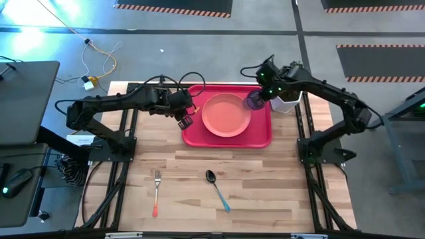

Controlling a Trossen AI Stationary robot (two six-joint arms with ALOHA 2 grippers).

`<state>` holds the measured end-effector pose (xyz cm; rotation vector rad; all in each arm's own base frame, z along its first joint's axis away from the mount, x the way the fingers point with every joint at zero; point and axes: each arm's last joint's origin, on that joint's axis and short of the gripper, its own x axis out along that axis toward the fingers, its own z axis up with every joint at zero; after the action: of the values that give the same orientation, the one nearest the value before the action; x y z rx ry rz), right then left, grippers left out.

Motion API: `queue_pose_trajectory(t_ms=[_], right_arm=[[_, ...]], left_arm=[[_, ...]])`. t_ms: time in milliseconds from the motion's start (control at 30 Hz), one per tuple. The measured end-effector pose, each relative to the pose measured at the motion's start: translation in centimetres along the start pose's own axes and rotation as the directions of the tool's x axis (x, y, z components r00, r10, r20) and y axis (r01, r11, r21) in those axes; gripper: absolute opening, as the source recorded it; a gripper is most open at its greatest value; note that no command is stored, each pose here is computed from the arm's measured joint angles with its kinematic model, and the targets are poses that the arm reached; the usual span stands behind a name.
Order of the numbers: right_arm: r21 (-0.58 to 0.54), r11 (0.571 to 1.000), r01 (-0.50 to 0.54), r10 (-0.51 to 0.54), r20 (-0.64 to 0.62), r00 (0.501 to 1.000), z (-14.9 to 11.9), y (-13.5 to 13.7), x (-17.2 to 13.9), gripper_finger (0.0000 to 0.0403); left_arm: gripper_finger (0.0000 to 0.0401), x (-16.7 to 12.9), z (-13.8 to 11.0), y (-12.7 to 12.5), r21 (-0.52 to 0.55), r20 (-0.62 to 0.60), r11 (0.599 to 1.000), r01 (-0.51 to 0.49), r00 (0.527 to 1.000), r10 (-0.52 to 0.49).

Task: Pick and place plate/cup/fork/spoon on tray
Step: Put the blue cup on the orange tray on the top right of the orange plate

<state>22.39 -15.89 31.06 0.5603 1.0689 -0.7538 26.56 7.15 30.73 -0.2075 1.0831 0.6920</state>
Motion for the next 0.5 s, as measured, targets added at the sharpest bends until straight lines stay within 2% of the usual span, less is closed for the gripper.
queue_pose_trajectory(t_ms=[200,500], right_arm=[[-0.171,0.985,-0.013,0.013,0.0,1.0,0.5,-0.3,0.7,0.0],[-0.383,0.924,0.01,0.016,0.066,0.998,1.6,-2.2,0.8,0.0]], left_arm=[[0.0094,0.0,0.0,0.0,-0.006,0.0,1.0,-0.001,1.0,0.001],[0.0094,0.0,0.0,0.0,-0.007,0.0,1.0,-0.001,1.0,0.001]])
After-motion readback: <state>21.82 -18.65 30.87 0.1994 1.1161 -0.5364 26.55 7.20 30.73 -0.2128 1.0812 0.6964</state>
